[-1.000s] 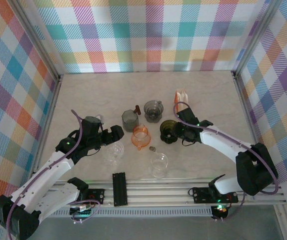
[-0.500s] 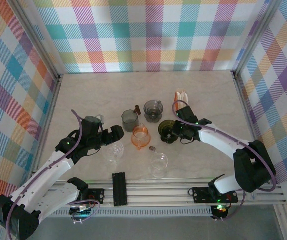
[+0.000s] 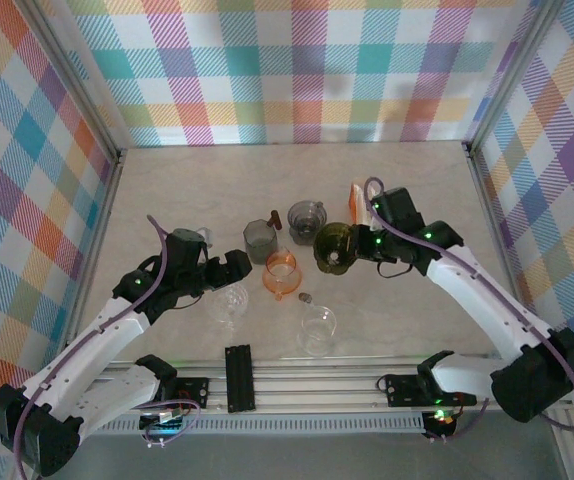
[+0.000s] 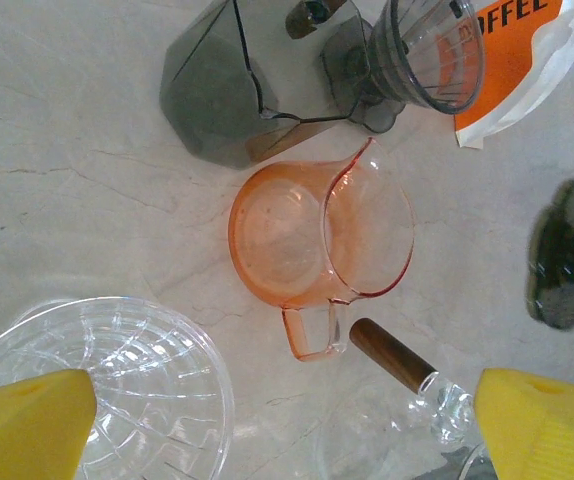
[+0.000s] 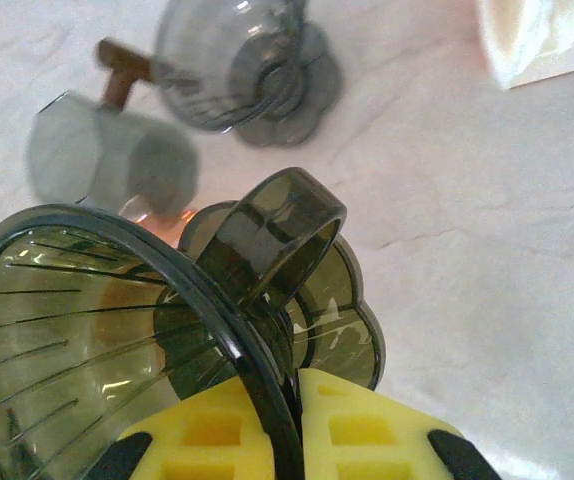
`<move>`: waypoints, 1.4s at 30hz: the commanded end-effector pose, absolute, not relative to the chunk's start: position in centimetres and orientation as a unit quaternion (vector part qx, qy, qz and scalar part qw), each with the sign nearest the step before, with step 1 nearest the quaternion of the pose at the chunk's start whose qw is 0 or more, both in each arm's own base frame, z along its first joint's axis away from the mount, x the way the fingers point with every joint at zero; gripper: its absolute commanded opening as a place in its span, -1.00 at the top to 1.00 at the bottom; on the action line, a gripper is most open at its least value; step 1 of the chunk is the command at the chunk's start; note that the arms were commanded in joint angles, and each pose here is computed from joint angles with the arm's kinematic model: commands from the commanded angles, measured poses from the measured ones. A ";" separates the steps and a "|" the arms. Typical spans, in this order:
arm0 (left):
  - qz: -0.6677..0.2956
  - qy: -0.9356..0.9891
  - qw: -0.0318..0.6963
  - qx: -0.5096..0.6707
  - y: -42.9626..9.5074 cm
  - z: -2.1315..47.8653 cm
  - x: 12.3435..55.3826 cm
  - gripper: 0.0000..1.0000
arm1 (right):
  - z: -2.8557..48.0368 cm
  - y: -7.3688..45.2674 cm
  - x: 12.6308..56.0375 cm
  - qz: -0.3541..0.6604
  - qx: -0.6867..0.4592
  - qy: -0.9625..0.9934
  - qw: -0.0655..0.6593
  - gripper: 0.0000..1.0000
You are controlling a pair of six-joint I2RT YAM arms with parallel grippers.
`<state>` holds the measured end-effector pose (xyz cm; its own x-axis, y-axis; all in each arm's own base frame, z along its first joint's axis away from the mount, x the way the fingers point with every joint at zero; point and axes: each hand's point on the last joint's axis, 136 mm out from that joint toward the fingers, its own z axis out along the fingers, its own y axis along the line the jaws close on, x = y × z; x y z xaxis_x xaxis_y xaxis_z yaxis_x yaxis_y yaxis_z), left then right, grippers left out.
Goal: Place the coffee filter in the dripper
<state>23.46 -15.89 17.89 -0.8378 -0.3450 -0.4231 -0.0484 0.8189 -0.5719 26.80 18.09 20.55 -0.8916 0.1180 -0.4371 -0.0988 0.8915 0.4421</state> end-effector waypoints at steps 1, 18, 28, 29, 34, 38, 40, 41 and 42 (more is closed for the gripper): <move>-0.282 0.919 0.260 -0.090 -16.3 18.5 23.1 -0.95 | 21.6 19.0 21.5 0.273 -0.062 0.949 0.147 1.00; -0.275 0.924 0.250 -0.093 -16.4 17.6 23.4 -0.95 | 19.5 22.2 14.0 0.260 -0.192 0.943 0.082 1.00; -0.276 0.923 0.251 -0.094 -16.4 17.6 23.4 -0.96 | 18.5 22.7 14.9 0.240 -0.206 0.942 0.109 1.00; -0.276 0.923 0.251 -0.094 -16.4 17.6 23.4 -0.96 | 18.4 22.7 15.0 0.240 -0.207 0.942 0.108 1.00; -0.275 0.923 0.251 -0.094 -16.3 17.6 23.4 -0.95 | 17.5 22.8 14.8 0.236 -0.208 0.944 0.103 1.00; -0.276 0.923 0.251 -0.093 -16.4 17.6 23.3 -0.96 | 17.1 22.7 14.7 0.235 -0.206 0.945 0.099 1.00; -0.276 0.923 0.250 -0.094 -16.4 17.6 23.3 -0.96 | 17.0 22.5 14.6 0.234 -0.206 0.945 0.099 0.83; -0.277 0.923 0.251 -0.094 -16.4 17.6 23.4 -0.96 | 17.0 22.5 14.6 0.233 -0.206 0.945 0.100 0.66; -0.277 0.923 0.251 -0.094 -16.4 17.6 23.4 -0.96 | 17.0 22.5 14.5 0.233 -0.206 0.945 0.100 0.44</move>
<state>23.72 -16.04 17.09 -0.8504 -0.3290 -0.4105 -0.0549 0.8316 -0.5526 14.74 22.57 17.26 -0.9004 -0.3327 -0.2805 -0.4254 0.8088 0.4061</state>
